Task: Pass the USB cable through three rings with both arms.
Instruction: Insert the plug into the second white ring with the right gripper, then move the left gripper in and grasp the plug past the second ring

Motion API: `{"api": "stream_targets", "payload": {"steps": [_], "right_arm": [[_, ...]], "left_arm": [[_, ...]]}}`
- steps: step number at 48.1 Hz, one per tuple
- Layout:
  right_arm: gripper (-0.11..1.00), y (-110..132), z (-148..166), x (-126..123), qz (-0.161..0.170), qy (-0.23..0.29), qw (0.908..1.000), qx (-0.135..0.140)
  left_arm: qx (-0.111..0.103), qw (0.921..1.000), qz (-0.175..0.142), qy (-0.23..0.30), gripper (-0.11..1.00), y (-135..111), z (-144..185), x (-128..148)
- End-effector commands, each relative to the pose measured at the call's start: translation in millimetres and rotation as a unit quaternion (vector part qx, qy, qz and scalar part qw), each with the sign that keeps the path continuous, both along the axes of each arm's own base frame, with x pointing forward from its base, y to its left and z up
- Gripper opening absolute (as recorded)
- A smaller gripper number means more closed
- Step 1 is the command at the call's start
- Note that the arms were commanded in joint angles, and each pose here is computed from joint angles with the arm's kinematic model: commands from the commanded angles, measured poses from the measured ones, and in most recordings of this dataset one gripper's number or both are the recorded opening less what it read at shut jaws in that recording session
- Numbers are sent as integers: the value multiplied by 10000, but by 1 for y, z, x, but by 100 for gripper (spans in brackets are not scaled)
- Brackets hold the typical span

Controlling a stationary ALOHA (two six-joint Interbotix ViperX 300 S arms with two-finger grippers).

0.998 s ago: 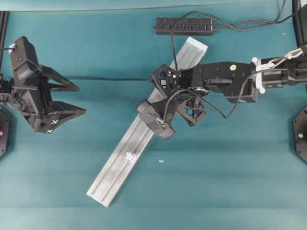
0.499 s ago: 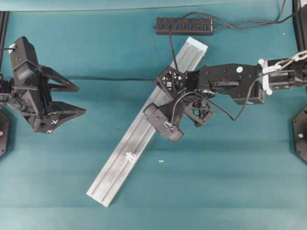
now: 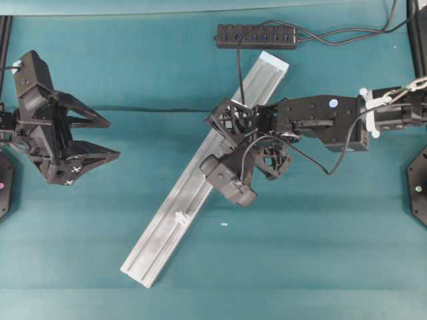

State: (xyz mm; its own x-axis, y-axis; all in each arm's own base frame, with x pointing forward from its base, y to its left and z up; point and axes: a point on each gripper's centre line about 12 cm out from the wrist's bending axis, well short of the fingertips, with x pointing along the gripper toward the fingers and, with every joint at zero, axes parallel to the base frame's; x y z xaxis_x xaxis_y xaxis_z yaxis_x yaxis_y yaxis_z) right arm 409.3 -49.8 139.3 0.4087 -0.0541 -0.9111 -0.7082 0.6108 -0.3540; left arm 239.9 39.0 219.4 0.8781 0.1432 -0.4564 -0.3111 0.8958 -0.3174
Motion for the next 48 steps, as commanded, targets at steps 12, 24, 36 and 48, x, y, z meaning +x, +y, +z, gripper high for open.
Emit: {"api": "stream_targets", "payload": {"steps": [12,24,36,48], "right_arm": [[8,7,6,7,-123,-223,9994,255],[8,-3,4,3,-268,-211,9991,259],[8,-5,5,4,-323,-223,9988,286],[8,-7,4,3,-596,-244,9971,415]], "left_arm": [[-15,9997,-147,-204,95,-7,1,12],[-367,9986,-333,-194,95,-23,-13,33],[-495,9974,-386,-348,95,-27,-25,67],[-562,9976,-315,-272,95,-23,-50,102]]}}
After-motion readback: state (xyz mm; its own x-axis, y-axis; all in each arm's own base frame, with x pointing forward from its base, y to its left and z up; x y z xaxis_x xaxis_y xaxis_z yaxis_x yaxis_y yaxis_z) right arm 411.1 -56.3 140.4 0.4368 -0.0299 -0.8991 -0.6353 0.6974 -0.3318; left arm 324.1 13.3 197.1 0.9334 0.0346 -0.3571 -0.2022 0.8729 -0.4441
